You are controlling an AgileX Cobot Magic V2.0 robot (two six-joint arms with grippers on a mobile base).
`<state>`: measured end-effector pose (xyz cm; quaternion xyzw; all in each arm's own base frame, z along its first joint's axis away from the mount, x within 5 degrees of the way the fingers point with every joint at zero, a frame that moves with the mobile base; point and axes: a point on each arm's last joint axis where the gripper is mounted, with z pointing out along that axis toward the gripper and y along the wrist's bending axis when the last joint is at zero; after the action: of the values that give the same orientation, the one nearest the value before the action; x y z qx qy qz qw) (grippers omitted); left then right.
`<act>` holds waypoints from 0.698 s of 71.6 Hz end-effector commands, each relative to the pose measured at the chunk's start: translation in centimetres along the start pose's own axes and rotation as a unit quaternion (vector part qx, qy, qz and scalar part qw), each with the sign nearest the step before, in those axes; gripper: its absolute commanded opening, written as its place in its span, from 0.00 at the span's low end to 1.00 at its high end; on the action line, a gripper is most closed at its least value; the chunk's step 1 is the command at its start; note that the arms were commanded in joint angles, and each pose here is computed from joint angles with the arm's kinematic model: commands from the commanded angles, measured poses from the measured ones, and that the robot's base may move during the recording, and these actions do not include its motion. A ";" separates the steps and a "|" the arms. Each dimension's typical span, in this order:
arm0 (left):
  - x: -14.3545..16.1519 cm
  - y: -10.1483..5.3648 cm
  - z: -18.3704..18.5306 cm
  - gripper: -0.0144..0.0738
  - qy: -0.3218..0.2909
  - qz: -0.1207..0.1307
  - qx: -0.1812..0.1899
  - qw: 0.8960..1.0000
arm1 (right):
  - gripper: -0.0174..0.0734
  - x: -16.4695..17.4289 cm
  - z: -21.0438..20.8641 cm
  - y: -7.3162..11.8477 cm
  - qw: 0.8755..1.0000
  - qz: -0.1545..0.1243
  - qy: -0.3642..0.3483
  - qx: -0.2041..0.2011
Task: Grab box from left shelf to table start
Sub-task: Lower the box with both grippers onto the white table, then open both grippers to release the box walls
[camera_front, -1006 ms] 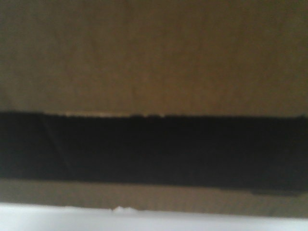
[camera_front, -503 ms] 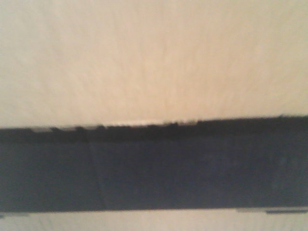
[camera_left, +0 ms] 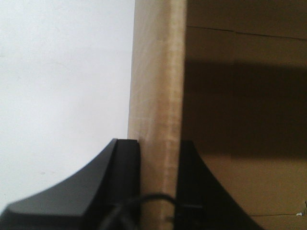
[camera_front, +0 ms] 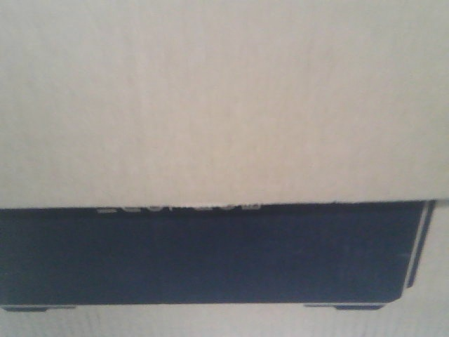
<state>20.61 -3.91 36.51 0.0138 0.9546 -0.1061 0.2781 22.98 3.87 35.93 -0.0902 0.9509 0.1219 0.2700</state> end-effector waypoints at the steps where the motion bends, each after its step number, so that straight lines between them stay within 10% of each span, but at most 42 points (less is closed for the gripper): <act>1: -1.5 -2.7 -0.9 0.06 -0.047 -0.064 0.127 0.989 | 0.26 -1.5 -0.6 2.2 0.993 0.029 -0.052 -0.102; 30: -2.0 -2.5 1.5 0.07 -0.007 -0.040 0.119 0.992 | 0.26 -1.7 0.2 2.0 0.994 0.016 -0.043 -0.101; 50: -1.9 -2.6 1.5 0.53 -0.003 -0.034 0.123 0.992 | 0.58 -1.7 0.2 2.0 0.994 0.016 -0.043 -0.101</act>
<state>23.04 -4.49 34.28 0.0360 0.9647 -0.1099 0.2368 24.56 3.83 34.46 -0.1003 0.9563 0.1161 0.2490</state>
